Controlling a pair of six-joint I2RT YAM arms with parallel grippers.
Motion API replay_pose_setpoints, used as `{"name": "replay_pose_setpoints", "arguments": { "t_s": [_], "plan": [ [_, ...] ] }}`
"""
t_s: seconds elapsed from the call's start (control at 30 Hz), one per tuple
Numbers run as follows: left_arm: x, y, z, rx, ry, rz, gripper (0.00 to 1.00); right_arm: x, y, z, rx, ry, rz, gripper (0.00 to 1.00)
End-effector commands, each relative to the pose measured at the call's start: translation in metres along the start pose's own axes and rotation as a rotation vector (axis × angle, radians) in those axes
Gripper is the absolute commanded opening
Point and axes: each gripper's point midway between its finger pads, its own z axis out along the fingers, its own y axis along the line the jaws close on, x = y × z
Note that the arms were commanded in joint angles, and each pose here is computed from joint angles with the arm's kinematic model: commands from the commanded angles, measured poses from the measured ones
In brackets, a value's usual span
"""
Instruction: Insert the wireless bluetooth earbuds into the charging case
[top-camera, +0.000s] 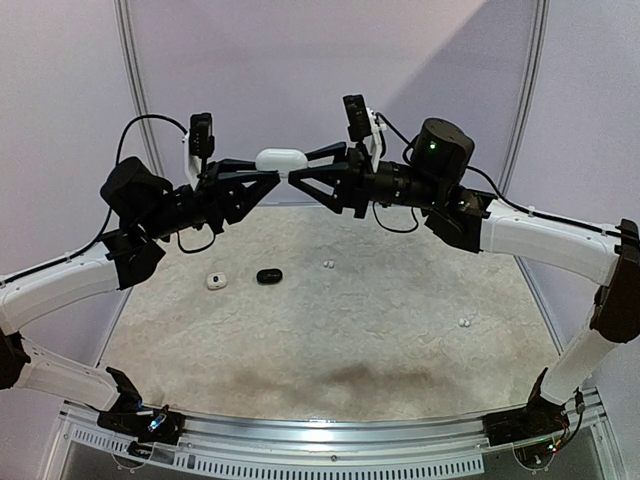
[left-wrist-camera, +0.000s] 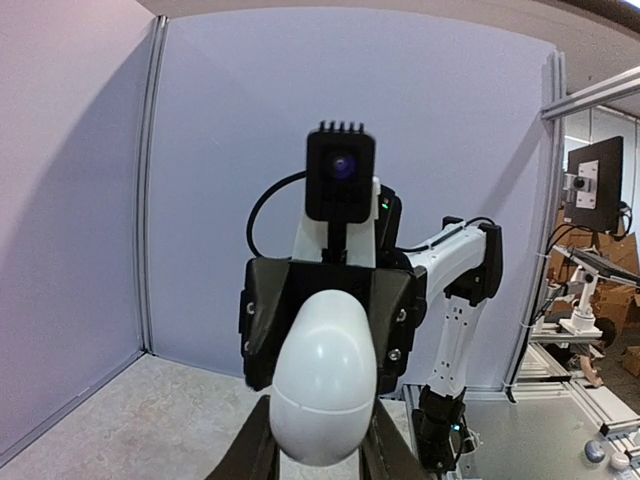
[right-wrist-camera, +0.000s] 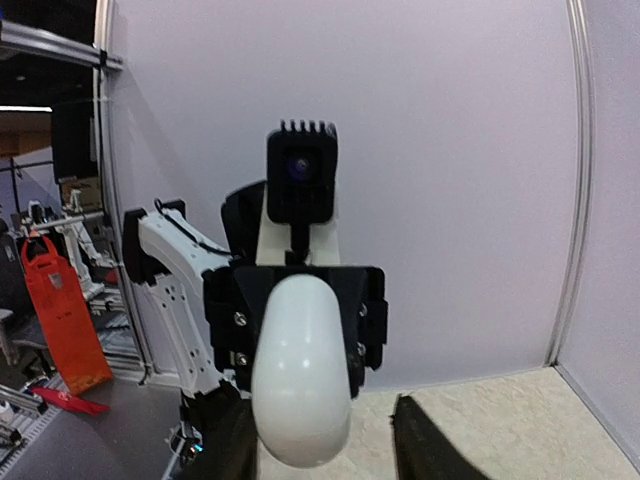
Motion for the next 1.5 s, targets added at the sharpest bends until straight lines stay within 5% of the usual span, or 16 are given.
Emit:
{"name": "replay_pose_setpoints", "arguments": {
  "t_s": [0.0,0.17,0.3,0.73,1.47],
  "plan": [
    [0.006,-0.005,-0.004,0.008,0.011,0.076,0.00,0.012,-0.012,-0.002,0.081,0.070,0.050,0.57],
    [0.008,0.002,-0.011,-0.030,0.024,0.128,0.00,0.004,-0.011,-0.006,0.127,0.113,0.037,0.92],
    [0.014,0.007,-0.012,-0.044,0.049,0.186,0.00,0.005,-0.009,-0.009,0.169,0.196,0.001,0.99],
    [0.032,0.003,-0.010,0.017,0.116,0.329,0.00,0.016,-0.032,-0.013,0.315,0.355,-0.114,0.98],
    [0.074,-0.009,-0.020,0.085,0.232,0.528,0.00,0.035,-0.050,-0.009,0.382,0.405,-0.017,0.94]
  ]
}}
